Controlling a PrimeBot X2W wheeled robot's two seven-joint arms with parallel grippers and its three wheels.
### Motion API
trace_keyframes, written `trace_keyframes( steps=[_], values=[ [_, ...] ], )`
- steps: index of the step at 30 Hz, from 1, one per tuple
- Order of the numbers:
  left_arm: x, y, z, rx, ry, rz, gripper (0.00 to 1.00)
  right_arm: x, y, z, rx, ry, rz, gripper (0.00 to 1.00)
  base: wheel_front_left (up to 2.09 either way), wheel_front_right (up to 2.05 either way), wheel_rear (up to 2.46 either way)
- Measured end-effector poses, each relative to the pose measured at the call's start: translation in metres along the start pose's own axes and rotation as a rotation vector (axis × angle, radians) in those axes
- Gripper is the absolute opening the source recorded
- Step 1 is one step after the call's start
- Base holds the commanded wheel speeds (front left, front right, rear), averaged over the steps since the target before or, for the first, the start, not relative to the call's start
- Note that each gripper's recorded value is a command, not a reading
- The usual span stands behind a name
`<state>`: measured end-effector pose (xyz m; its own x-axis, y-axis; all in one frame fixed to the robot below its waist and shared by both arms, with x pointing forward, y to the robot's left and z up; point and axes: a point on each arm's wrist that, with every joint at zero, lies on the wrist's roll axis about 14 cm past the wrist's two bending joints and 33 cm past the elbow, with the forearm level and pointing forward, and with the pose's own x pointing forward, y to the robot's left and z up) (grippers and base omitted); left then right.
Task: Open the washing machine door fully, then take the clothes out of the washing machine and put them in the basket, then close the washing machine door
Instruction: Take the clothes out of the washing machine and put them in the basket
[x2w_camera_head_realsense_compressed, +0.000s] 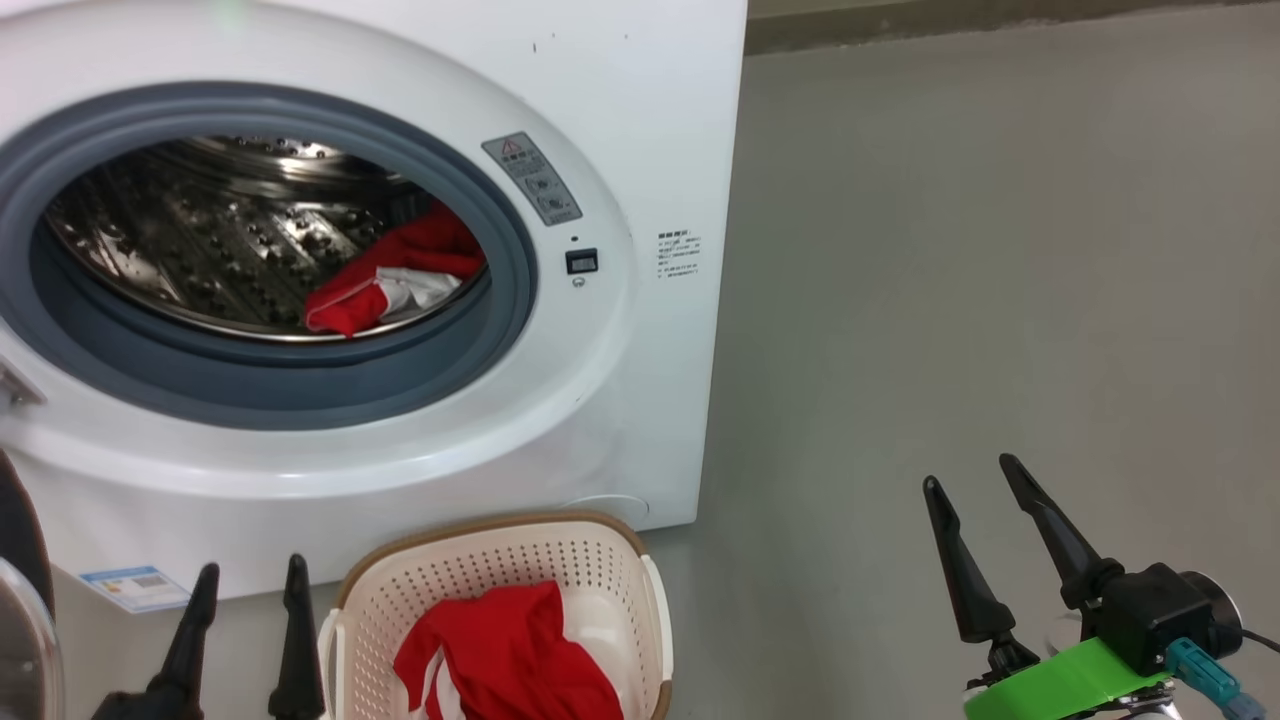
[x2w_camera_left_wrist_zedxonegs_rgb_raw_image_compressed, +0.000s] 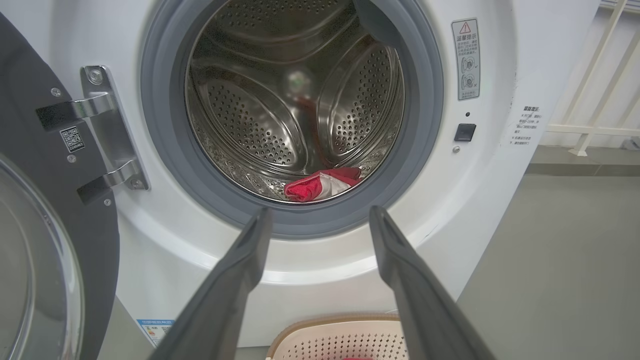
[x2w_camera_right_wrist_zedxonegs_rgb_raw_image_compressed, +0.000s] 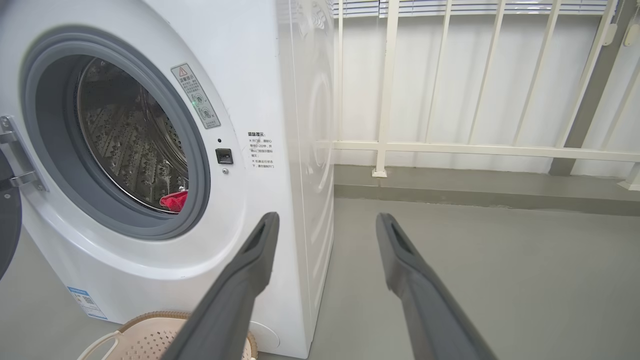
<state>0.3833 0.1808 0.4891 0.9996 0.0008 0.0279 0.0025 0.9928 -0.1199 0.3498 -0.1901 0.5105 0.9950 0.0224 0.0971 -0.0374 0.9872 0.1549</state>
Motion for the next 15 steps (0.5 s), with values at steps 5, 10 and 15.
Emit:
trace_keyframes(
  steps=[5, 10, 15],
  values=[
    [0.018, -0.003, 0.003, -0.008, -0.014, -0.004, 1.0, 0.006, 0.007, -0.011, -0.001, 0.034, 0.026, 1.0, 0.0, 0.0, 0.0],
    [0.043, -0.005, 0.004, -0.036, -0.025, -0.004, 1.0, 0.023, 0.013, -0.014, -0.001, 0.036, 0.051, 1.0, 0.0, 0.0, 0.0],
    [0.076, -0.007, 0.009, -0.054, -0.051, -0.014, 1.0, 0.038, 0.017, -0.022, -0.003, 0.053, 0.071, 1.0, 0.0, 0.0, 0.0]
  ],
)
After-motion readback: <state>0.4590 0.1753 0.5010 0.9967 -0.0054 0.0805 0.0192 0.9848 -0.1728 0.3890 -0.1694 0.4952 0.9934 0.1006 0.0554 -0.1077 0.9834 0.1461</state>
